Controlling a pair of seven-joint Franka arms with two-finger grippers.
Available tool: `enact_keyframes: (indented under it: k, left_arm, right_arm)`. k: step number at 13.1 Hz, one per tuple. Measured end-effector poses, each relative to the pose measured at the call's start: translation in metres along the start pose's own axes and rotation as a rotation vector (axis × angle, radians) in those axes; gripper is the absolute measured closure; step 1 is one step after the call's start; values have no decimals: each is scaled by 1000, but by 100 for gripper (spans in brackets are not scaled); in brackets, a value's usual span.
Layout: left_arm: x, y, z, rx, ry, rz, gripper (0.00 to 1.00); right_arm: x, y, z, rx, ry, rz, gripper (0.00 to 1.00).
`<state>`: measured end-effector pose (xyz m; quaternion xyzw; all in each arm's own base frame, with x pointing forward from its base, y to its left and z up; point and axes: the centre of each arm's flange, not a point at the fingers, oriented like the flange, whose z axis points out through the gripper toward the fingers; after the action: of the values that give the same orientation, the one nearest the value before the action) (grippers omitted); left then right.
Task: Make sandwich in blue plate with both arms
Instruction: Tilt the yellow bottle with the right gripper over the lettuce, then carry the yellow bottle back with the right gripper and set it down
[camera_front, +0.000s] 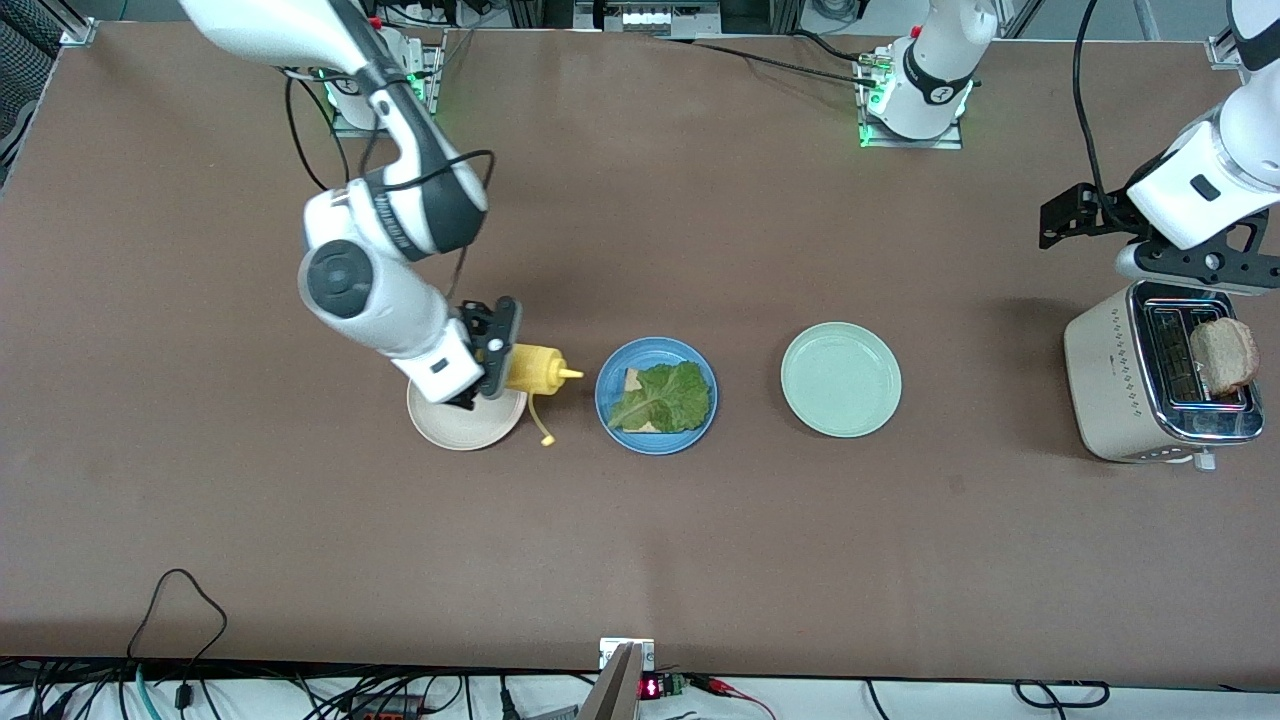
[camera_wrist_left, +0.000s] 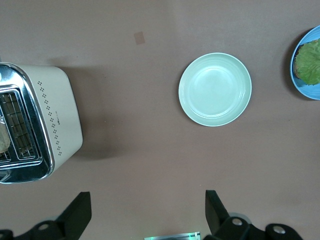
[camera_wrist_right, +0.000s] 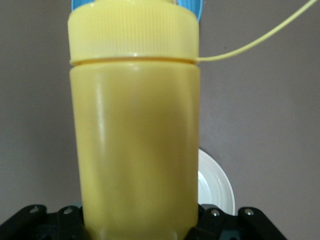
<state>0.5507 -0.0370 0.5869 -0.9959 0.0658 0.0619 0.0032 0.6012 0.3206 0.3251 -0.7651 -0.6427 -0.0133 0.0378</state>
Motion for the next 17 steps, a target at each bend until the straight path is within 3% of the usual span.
enact_keyframes:
  k: [4,8,13,17]
  left_arm:
    - [0,0,0,0,0,0,0]
    - [0,0,0,0,0,0,0]
    - [0,0,0,0,0,0,0]
    - [0,0,0,0,0,0,0]
  right_arm:
    - [42,-28,53,-76,-82,-14,51]
    - [34,-20,61,-96,-100,4,51]
    - [-19,25,29,-107,-79,66,51]
    - [-80,47,-33,-23,-40,34,51]
